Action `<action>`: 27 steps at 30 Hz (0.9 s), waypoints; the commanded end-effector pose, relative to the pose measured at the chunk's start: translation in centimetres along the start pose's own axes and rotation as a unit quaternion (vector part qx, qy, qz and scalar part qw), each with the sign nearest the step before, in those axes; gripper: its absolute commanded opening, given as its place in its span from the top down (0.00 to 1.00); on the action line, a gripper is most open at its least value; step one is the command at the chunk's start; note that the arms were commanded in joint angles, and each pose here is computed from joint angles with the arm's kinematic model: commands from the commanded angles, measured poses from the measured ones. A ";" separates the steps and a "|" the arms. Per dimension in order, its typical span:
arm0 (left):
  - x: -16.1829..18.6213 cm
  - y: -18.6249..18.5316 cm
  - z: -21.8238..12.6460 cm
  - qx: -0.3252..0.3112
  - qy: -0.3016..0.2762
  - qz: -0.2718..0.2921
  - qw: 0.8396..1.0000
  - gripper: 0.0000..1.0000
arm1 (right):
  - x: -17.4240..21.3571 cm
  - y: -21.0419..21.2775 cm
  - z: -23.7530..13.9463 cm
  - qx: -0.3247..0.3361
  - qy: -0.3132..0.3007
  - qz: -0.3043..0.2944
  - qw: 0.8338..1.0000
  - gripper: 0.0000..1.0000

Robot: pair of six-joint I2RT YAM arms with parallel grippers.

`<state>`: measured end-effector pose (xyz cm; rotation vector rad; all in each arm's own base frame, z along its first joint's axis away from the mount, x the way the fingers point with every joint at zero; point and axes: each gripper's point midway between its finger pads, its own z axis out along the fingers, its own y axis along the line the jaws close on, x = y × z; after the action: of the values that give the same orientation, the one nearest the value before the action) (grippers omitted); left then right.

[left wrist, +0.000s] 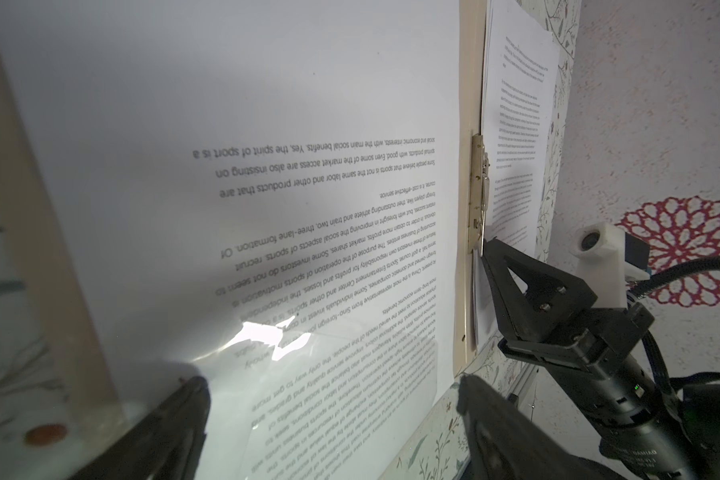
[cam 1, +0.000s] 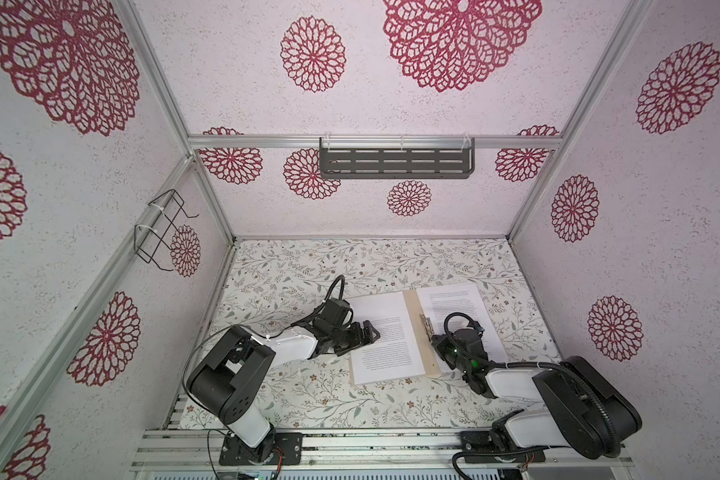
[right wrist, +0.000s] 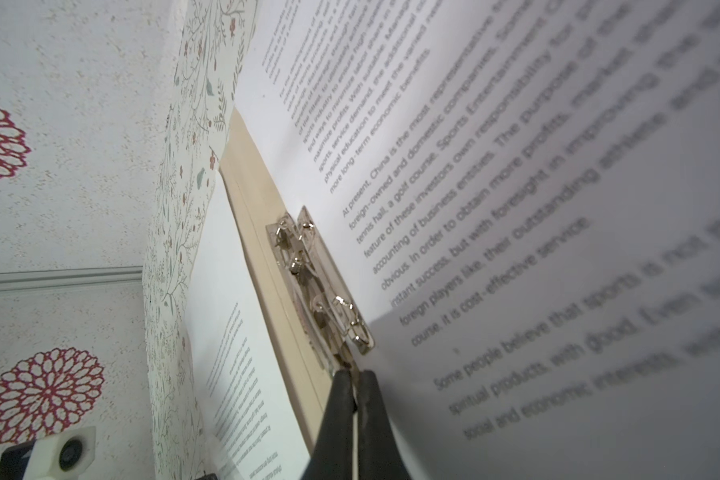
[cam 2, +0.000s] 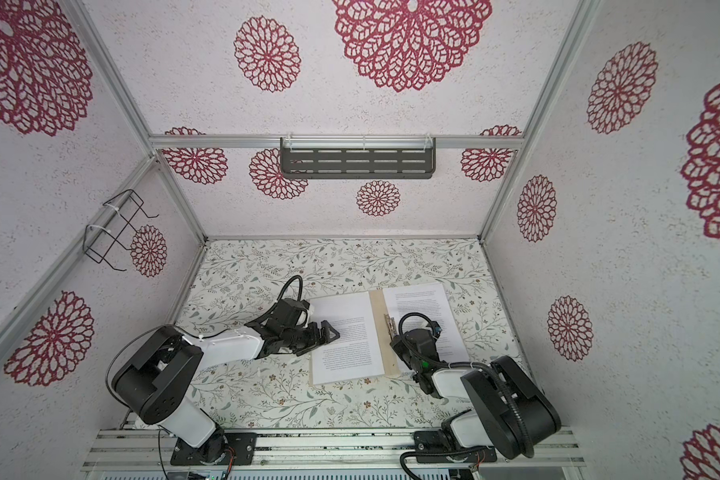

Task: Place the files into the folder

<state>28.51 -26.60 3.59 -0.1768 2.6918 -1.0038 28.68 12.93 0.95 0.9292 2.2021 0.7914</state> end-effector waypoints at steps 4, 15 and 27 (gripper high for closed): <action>4.2 7.8 0.7 -0.128 0.064 -0.045 0.989 0.03 | 3.1 -14.0 -3.0 0.258 0.033 -0.017 0.965 1.00; 3.1 6.0 0.1 -0.104 0.060 -0.031 0.992 0.03 | 5.0 -8.8 -1.7 0.165 0.091 -0.030 0.982 1.00; -2.0 -1.0 -6.5 0.023 0.013 0.002 1.000 0.03 | 0.7 0.0 -4.6 0.120 0.046 -0.212 0.969 0.52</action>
<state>28.17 -23.07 6.04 -0.1998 2.7493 -0.9931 26.21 13.85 3.62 0.6814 2.3844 0.6004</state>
